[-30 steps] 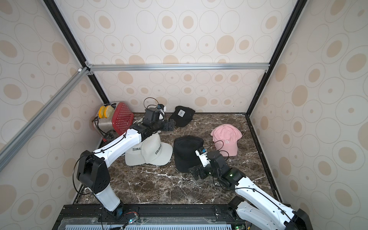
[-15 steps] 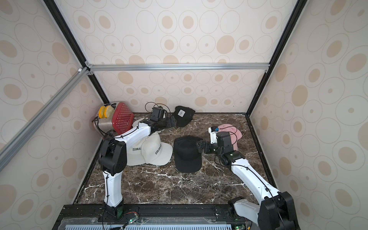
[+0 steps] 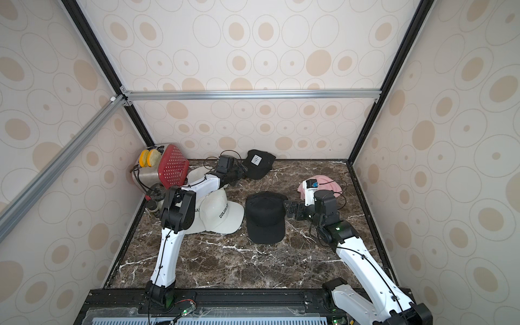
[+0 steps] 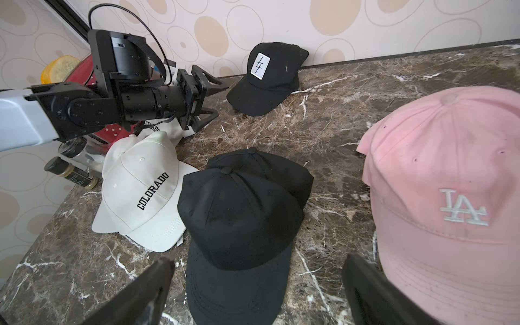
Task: Stack the baseball caps by color
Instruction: Pick up the baseball cap from the center of the board.
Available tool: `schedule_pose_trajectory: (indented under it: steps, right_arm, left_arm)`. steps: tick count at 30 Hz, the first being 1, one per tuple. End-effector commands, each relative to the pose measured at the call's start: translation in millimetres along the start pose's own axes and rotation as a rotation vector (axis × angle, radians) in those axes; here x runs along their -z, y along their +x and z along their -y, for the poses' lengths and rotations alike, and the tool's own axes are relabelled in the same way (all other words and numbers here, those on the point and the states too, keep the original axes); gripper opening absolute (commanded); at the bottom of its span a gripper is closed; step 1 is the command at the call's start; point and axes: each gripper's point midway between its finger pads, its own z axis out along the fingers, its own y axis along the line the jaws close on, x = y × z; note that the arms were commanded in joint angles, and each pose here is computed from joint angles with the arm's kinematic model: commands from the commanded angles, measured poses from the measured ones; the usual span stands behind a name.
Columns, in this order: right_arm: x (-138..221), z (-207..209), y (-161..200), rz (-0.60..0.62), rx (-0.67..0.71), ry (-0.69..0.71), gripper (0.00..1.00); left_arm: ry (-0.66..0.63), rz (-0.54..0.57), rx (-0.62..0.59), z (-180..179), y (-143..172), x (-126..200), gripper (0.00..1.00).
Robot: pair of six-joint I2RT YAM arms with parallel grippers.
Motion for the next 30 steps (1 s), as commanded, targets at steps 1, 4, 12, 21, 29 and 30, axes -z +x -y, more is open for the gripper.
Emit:
schedule_pose_trajectory:
  steps: [1, 4, 12, 21, 29, 30]
  right_arm:
    - [0, 10, 16, -0.043, -0.004, 0.038, 0.98]
    - [2, 9, 16, -0.048, -0.006, 0.037, 0.98]
    - [4, 13, 17, -0.053, 0.014, 0.06, 0.98]
    - [2, 16, 24, -0.073, 0.014, 0.069, 0.98]
    - [-1, 12, 25, -0.075, 0.0, 0.045, 0.98]
    - [-1, 12, 25, -0.075, -0.002, 0.042, 0.98]
  left_arm:
    - [0.057, 0.044, 0.055, 17, -15, -7, 0.75]
    - [0.057, 0.072, 0.076, 13, -19, -18, 0.7]
    - [0.087, 0.023, 0.18, -2, -5, -55, 0.53]
    - [0.163, 0.051, 0.207, -1, -8, -70, 0.14]
    - [0.298, 0.116, 0.18, 29, -28, -48, 0.0]
    - [0.319, 0.116, 0.175, 35, -30, -44, 0.0]
